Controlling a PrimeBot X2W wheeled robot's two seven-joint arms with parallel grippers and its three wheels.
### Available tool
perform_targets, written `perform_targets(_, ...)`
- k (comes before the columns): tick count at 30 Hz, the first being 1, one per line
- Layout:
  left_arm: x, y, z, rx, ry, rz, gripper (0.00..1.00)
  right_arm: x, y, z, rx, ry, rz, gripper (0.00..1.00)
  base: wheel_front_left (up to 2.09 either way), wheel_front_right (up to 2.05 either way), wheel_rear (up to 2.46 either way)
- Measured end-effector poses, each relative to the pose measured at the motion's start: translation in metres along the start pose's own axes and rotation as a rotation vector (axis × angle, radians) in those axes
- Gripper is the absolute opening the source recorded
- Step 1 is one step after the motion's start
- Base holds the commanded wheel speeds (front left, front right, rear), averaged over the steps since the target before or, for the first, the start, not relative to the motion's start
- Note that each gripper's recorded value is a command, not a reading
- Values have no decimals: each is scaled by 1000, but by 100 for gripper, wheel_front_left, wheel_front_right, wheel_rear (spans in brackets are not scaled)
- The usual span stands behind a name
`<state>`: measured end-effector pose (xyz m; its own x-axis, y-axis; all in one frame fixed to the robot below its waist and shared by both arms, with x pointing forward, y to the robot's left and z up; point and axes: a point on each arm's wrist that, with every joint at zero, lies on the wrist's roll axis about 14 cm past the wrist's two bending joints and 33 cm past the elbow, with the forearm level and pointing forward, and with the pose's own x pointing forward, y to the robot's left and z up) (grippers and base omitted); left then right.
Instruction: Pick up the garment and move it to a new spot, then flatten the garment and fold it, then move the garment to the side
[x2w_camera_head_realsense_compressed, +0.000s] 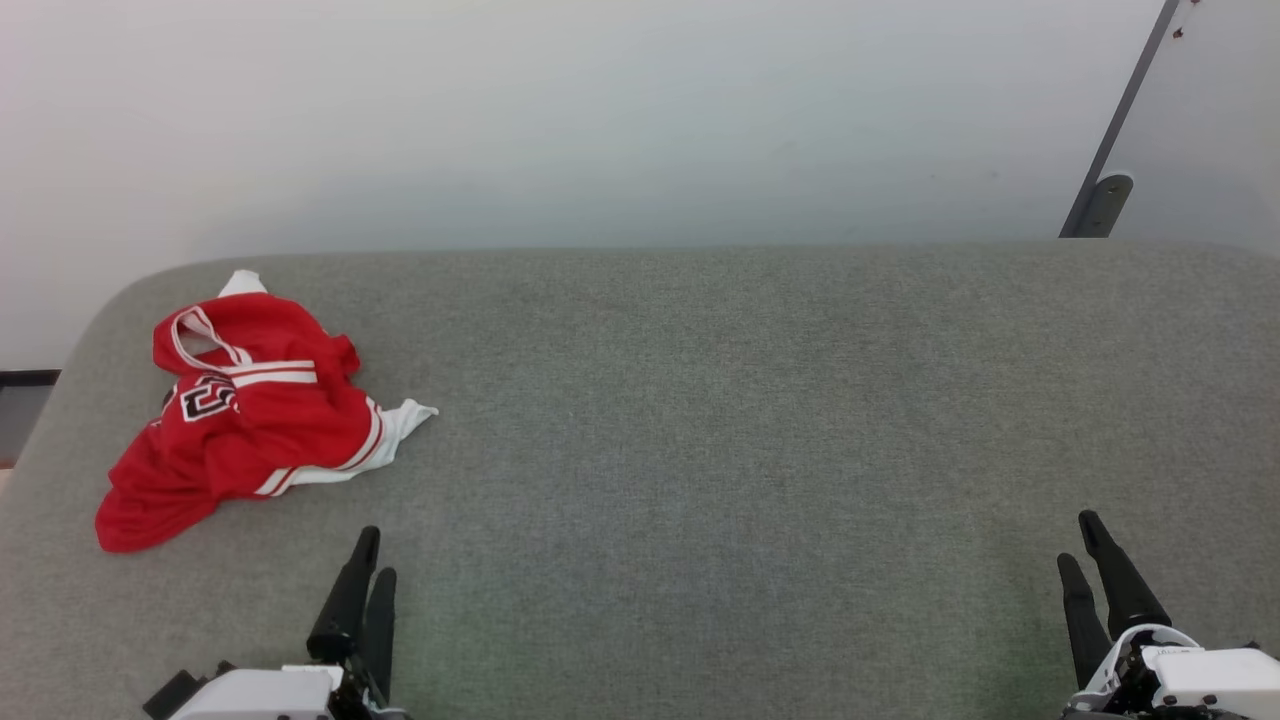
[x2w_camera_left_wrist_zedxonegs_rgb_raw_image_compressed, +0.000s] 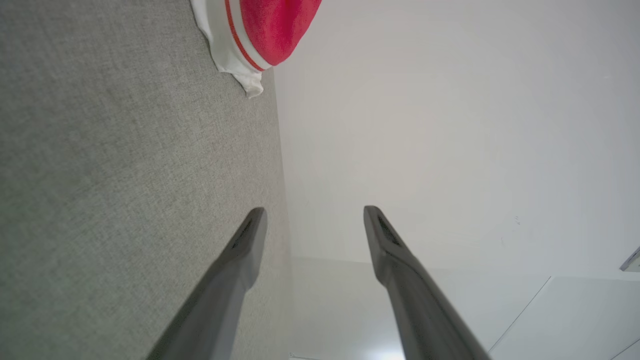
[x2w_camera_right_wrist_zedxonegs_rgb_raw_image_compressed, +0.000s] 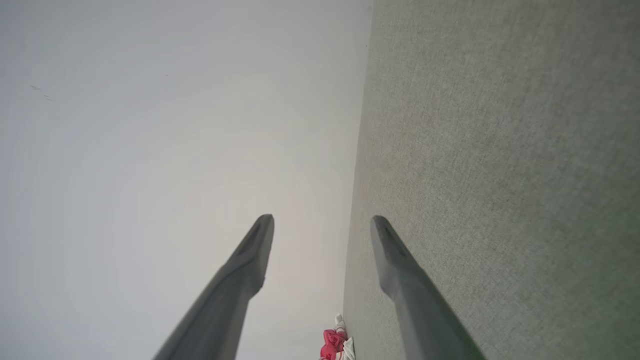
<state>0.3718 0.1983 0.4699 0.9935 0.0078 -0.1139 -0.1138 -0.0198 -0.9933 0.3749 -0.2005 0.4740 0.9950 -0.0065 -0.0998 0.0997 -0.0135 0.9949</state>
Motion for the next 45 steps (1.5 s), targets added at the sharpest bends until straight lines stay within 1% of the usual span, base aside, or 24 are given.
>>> perform_targets(5,2,-4,3,39,-14,-10,100,4,5,1,-20,-8,11,100,0,0,0)
perform_targets(7,3,-6,5,80,-19,-11,100,7,9,1,-41,-9,21,100,0,0,0)
perform_targets(12,7,-9,8,183,-29,-13,100,12,15,0,-141,-7,31,100,0,0,0)
perform_targets(19,10,-18,10,373,-43,-25,100,19,22,1,-277,-12,46,100,0,0,0)
perform_targets(25,10,-23,10,515,-53,-35,100,22,32,3,-465,-18,71,100,0,0,0)
perform_targets(31,11,-28,11,655,-63,-43,100,25,38,-1,-614,-15,94,100,0,0,0)
perform_targets(35,12,-31,11,761,-67,-47,100,27,42,-2,-740,-9,108,100,0,0,0)
perform_targets(41,12,-33,10,879,-70,-49,100,28,38,-6,-869,3,104,100,0,0,0)
perform_targets(45,12,-34,8,959,-66,-52,100,31,45,-7,-962,-4,128,100,0,0,0)
